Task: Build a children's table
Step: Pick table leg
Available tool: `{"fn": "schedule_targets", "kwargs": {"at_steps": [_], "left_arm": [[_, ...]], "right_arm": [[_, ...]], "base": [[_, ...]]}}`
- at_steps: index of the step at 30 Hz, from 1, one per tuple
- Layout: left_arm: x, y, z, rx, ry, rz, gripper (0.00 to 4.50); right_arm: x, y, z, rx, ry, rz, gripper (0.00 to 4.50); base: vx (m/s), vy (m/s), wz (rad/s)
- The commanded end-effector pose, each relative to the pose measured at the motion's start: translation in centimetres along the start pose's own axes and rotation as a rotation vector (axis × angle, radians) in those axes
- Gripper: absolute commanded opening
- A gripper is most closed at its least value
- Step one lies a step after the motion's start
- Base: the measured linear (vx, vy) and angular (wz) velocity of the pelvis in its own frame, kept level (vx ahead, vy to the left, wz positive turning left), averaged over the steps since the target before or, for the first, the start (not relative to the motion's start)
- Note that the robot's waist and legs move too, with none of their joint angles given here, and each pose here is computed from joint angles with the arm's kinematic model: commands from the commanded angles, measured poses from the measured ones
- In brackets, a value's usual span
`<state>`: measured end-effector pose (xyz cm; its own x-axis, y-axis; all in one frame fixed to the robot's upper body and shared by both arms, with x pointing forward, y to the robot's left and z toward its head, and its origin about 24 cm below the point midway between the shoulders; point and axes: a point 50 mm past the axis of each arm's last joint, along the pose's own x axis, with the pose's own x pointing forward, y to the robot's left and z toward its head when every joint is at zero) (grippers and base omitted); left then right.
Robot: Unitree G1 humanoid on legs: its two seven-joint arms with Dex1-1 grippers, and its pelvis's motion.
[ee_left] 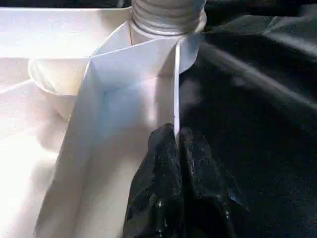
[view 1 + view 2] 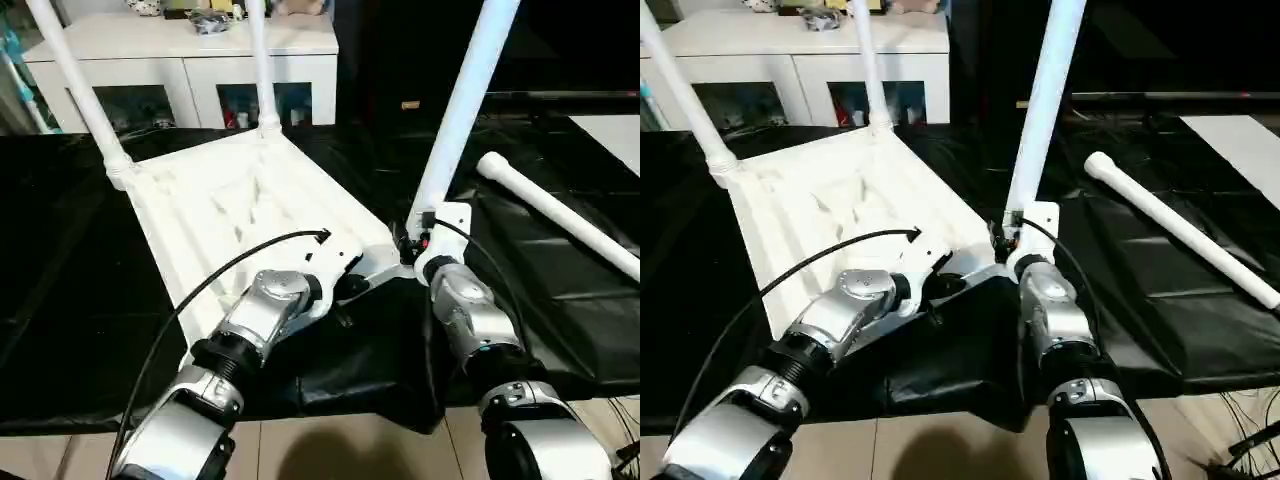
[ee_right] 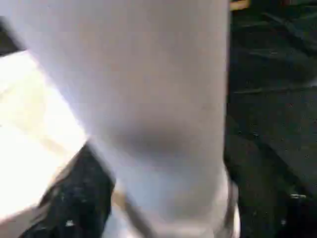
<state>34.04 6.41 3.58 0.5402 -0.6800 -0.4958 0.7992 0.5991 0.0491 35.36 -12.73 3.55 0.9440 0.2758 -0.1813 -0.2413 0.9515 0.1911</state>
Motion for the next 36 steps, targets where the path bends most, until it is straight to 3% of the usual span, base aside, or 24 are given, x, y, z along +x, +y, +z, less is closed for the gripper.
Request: {"fn": "schedule_targets", "kwargs": {"at_steps": [1,4,5,13,16,17,23,36], "left_arm": [[-0.4,0.6,-0.9,0.014,0.055,0.011,0.00],[-0.8,0.6,-1.1,0.019,0.062,-0.025,0.00],[-1.4,0.5,-1.3,0.041,0.059,-0.097,0.00],[-3.3,0.4,-1.7,0.098,0.064,-0.222,0.00],[-3.6,0.4,-1.7,0.098,0.064,-0.232,0.00],[-3.8,0.4,-1.7,0.100,0.064,-0.238,0.00],[-4.1,0.3,-1.7,0.115,0.063,-0.255,0.00],[-5.4,0.1,-2.5,0.156,0.097,-0.279,0.00]], "right_arm": [[-0.1,1.2,-0.2,-0.011,0.021,0.118,3.60],[-0.7,1.0,0.6,-0.030,0.009,0.195,3.68],[-2.0,0.1,1.4,-0.094,0.010,0.301,3.68],[-4.4,-2.4,2.3,-0.145,0.025,0.387,3.68],[-4.6,-2.3,2.4,-0.132,0.009,0.403,3.68],[-4.8,-1.7,2.5,-0.098,-0.010,0.426,3.52],[-5.0,-1.0,2.5,-0.089,-0.022,0.456,3.02],[-5.8,-1.8,2.7,-0.102,-0.024,0.458,2.06]], "base": [[0.000,0.000,0.00],[0.000,0.000,0.00],[0.000,0.000,0.00],[0.007,-0.003,0.00],[0.057,-0.015,0.00],[0.054,-0.008,-0.01],[0.000,0.000,0.00],[0.000,0.000,0.00]]}}
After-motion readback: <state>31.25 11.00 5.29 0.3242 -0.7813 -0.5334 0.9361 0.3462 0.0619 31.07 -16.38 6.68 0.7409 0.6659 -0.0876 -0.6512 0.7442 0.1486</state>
